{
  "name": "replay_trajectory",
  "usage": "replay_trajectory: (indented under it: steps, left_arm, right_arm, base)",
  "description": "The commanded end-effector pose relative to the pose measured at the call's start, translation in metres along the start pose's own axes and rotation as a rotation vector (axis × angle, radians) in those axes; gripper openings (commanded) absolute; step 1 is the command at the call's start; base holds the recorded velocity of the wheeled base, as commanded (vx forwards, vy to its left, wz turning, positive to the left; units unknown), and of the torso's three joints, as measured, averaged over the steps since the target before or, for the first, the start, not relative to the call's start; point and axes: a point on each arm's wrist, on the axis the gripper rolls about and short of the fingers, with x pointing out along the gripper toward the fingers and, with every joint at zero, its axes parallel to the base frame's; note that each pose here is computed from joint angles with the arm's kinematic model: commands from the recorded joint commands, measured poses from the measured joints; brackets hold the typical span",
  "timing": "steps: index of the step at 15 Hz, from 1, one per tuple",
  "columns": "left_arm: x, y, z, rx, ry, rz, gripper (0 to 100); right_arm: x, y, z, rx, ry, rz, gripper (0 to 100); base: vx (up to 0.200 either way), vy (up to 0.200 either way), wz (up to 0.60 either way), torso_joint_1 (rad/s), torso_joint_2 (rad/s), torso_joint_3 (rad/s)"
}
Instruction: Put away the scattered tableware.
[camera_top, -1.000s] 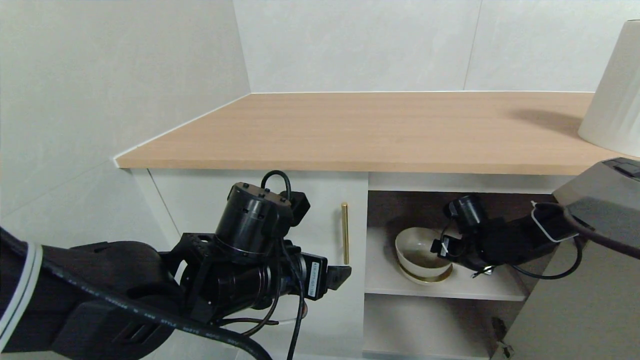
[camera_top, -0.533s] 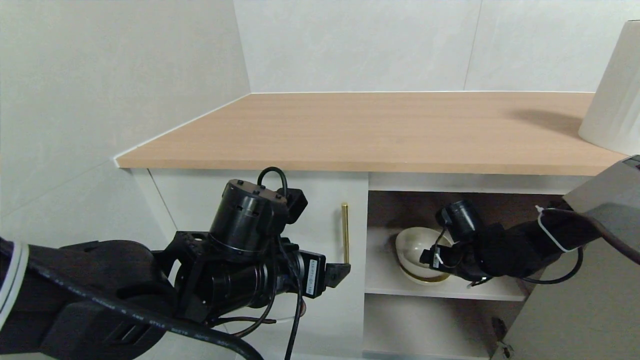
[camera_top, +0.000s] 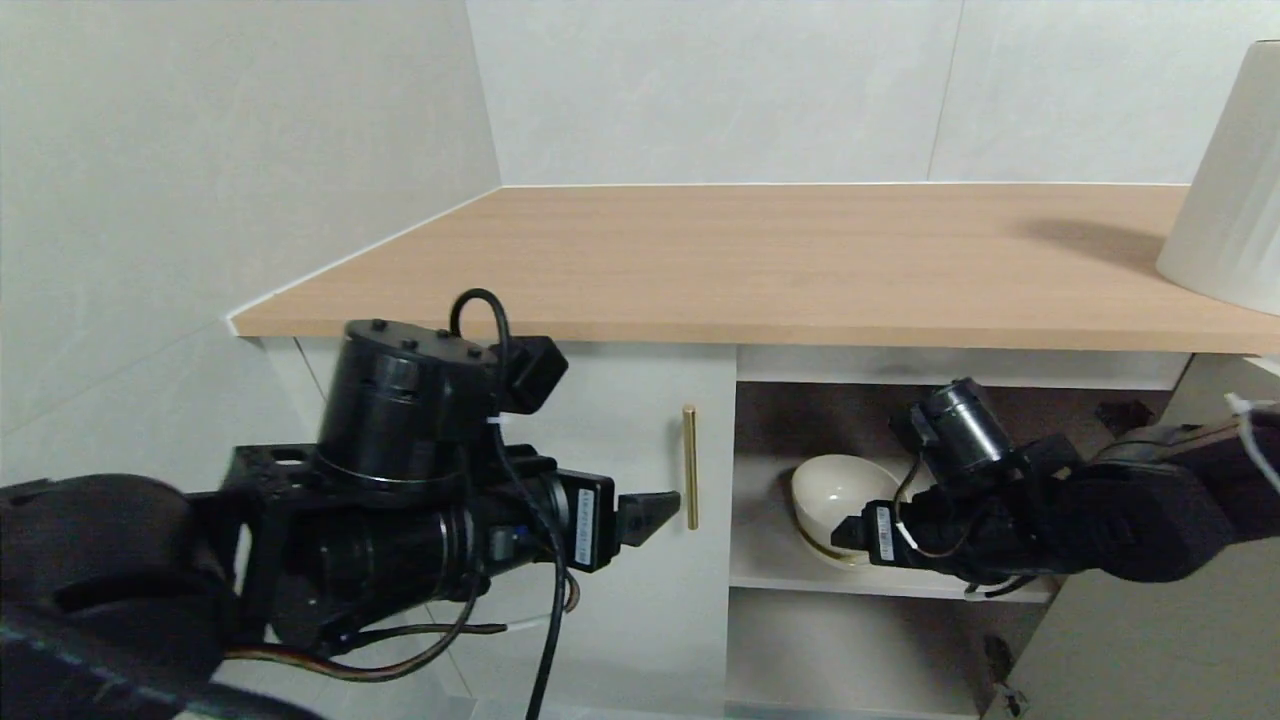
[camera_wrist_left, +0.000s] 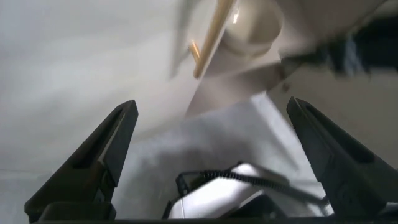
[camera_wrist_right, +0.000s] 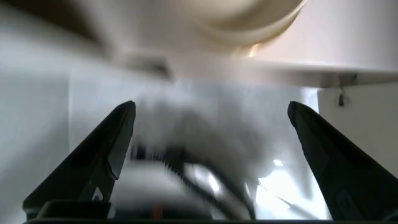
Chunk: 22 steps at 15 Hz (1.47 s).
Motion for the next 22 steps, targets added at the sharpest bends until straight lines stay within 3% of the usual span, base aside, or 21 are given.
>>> replay_trajectory:
  steps: [1, 5, 9, 13, 15, 22]
  left_arm:
    - [-0.055, 0.011, 0.010, -0.029, -0.132, -0.019, 100]
    - [-0.094, 0.024, 0.000, -0.039, -0.199, -0.002, 100]
    - [-0.106, 0.036, -0.012, -0.054, -0.206, 0.039, 100]
    - [-0.095, 0.037, -0.013, -0.053, -0.172, 0.048, 100]
    - [-0.084, 0.037, -0.017, -0.048, -0.126, 0.056, 100]
    - [-0.082, 0.034, -0.019, -0.042, -0.114, 0.049, 100]
  right_arm:
    - [-0.084, -0.002, -0.013, -0.096, -0.044, 0.157, 100]
    - [-0.136, -0.025, -0.036, -0.114, -0.076, 0.201, 100]
    - [-0.153, -0.040, -0.066, -0.105, -0.051, 0.227, 100]
    - [-0.156, -0.042, -0.067, -0.102, -0.067, 0.219, 100]
    - [-0.154, -0.042, -0.067, -0.102, -0.061, 0.213, 100]
    - [-0.149, -0.044, -0.074, -0.114, -0.032, 0.195, 100]
  base:
    - [0.000, 0.000, 0.00, 0.000, 0.00, 0.000]
    - [0.000, 0.000, 0.00, 0.000, 0.00, 0.000]
    - [0.000, 0.000, 0.00, 0.000, 0.00, 0.000]
    - [-0.050, 0.000, 0.00, 0.001, 0.00, 0.001]
    - [-0.200, 0.000, 0.00, 0.002, 0.00, 0.002]
    - [-0.200, 0.000, 0.00, 0.002, 0.00, 0.002]
